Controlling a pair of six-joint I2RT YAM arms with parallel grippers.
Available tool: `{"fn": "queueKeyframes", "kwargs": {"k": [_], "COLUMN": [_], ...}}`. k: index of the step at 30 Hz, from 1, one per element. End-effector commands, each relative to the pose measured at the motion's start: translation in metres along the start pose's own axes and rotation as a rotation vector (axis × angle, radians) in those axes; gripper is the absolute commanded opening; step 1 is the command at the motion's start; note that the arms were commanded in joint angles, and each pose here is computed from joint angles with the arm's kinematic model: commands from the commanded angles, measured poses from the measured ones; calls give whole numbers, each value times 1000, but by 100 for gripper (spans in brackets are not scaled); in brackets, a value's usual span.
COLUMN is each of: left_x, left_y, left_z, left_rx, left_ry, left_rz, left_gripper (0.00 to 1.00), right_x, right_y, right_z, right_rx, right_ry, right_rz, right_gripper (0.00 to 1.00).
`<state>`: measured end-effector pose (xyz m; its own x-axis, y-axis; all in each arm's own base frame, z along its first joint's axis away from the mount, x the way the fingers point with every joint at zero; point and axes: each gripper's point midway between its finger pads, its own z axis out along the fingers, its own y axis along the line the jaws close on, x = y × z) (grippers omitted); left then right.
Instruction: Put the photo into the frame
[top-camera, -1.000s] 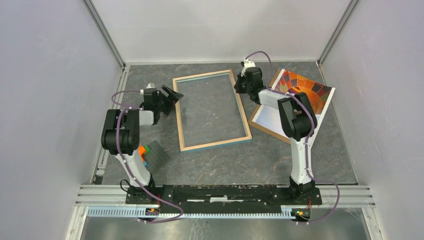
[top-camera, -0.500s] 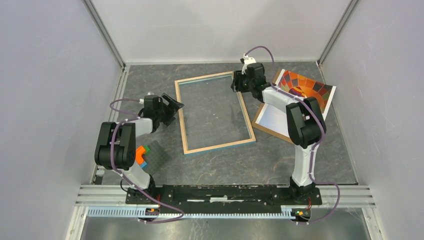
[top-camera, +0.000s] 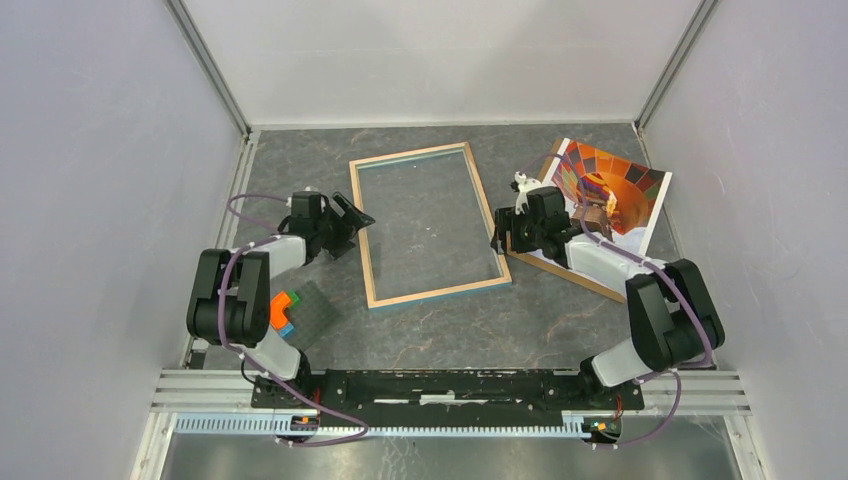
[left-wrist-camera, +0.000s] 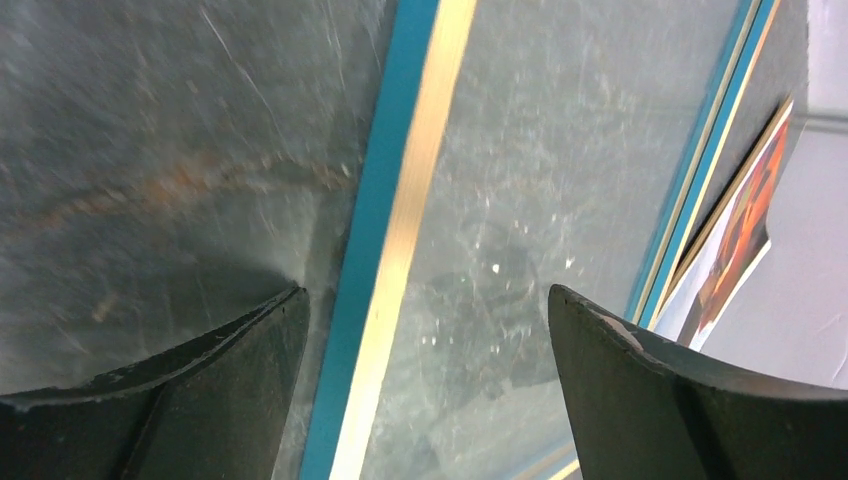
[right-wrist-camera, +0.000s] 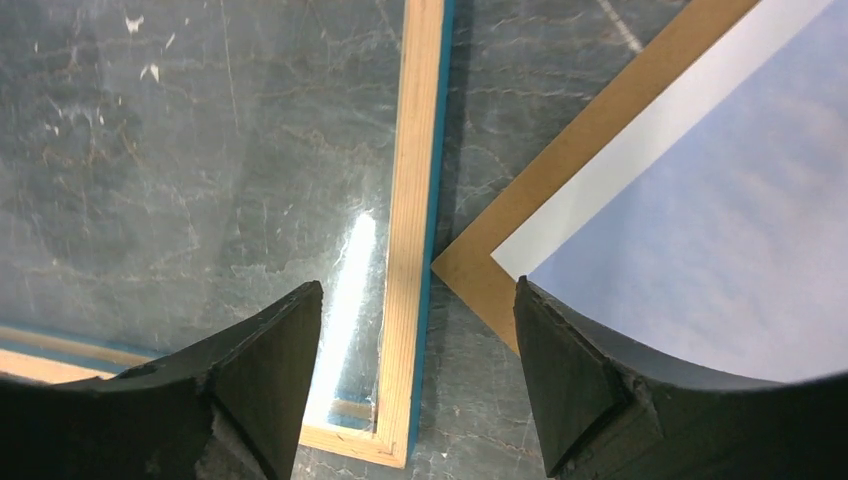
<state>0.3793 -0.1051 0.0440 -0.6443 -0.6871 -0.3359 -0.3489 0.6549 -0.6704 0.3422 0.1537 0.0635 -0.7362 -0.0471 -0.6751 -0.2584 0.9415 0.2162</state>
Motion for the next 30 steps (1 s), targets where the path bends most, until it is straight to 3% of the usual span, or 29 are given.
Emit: {"fn": "queueKeyframes", "kwargs": {"k": [1, 12, 21, 27, 30], "left_x": [52, 103, 128, 123, 135], "left_y": [19, 38, -5, -13, -21], "left_z": [-13, -20, -48, -58, -57], "left_rx": [-70, -147, -50, -57, -18], "left_ry": [143, 287, 329, 284, 342], "left_rz": [39, 62, 116, 141, 132], "left_gripper": [96, 100, 100, 100, 100], "right_x": [8, 10, -51, -51, -50], "right_y": [15, 43, 86, 74, 74], "right_z": [12, 39, 1, 9, 11], "right_rx": [-121, -276, -401, -328, -338], "right_ry": [-24, 15, -71, -50, -47], "right_rz": [-72, 27, 103, 113, 123], "right_gripper": [74, 75, 74, 74, 74]}}
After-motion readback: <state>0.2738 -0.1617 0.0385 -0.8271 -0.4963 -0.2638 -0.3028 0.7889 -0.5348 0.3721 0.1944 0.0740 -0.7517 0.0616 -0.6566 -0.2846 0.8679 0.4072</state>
